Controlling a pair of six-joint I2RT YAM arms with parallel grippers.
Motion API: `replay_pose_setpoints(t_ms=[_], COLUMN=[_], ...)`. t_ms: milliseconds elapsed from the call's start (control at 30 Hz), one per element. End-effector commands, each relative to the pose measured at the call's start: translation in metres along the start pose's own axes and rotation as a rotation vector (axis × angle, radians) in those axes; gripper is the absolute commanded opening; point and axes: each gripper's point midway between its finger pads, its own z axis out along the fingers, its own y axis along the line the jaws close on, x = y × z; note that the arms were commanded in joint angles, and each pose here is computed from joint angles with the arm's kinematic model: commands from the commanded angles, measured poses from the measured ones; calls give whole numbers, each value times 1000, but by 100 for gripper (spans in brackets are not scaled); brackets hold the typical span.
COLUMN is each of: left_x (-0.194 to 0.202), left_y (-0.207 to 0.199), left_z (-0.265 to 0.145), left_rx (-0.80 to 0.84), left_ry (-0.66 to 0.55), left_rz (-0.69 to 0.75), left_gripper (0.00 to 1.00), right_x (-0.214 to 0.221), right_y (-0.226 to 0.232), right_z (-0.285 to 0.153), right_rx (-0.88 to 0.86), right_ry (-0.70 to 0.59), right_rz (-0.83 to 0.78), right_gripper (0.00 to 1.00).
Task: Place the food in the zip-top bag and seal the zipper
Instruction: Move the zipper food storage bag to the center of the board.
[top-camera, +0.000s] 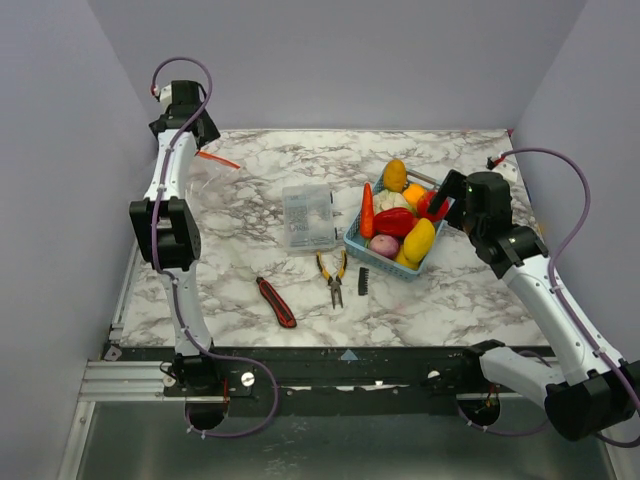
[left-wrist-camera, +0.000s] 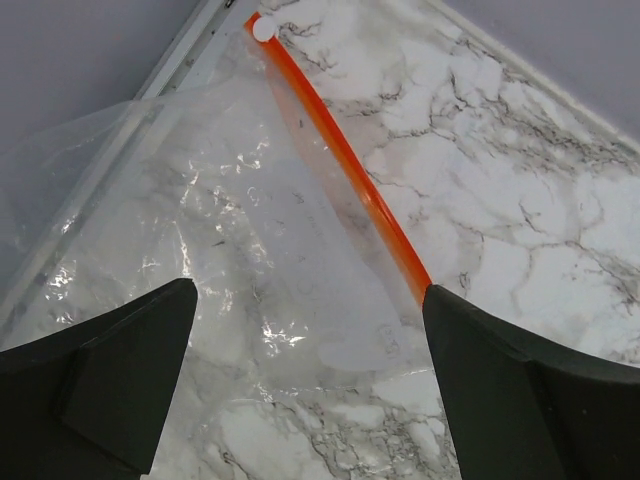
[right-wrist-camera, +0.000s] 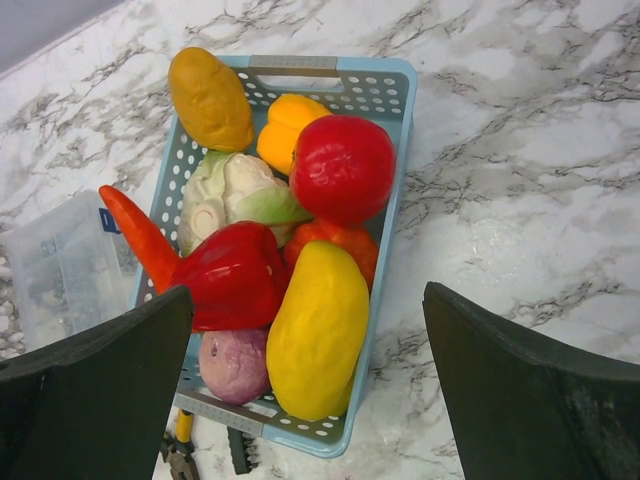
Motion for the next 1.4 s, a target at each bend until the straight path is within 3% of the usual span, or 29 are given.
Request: replay_pose_setpoints(t_ms=[0,167,300,467,533,567,733,1033,1167,1367], left_x=[31,78,99,114,118,119,128,193,220,248], left_y=[23,32,34,33,34,35,44,46,40,42], left_z=[5,6,-2,-13,-18,-21,-42,-109,-146,-194], left_rx=[-133,-128,-75,-12,17,26,83,244,341,517], left_ry=[155,285,327,359,357,346,293,326,309,325], left_rz=[160,192,184,202,216,221,223,151,226,233], left_gripper=[98,97,69,20,10,0,0,0,0,0], right_x=[2,1,3,13,18,19,21,29,52,60], right_y=[0,0,1,2,1,1,1,19,48,87], right_z=[1,-3,-5,-7,-8,-8,-13,-14,-19,-42], right_rx=[-8,-23,-35,-47,-45,-44,-57,-160,-333,-566], right_ry=[0,-9,-3,49,76,84,86,112,235,298], right_rz=[4,4,7,-8,-20,-20,-9,17,-30,34], right_gripper=[100,100,100,100,100,100,100,100,100,100])
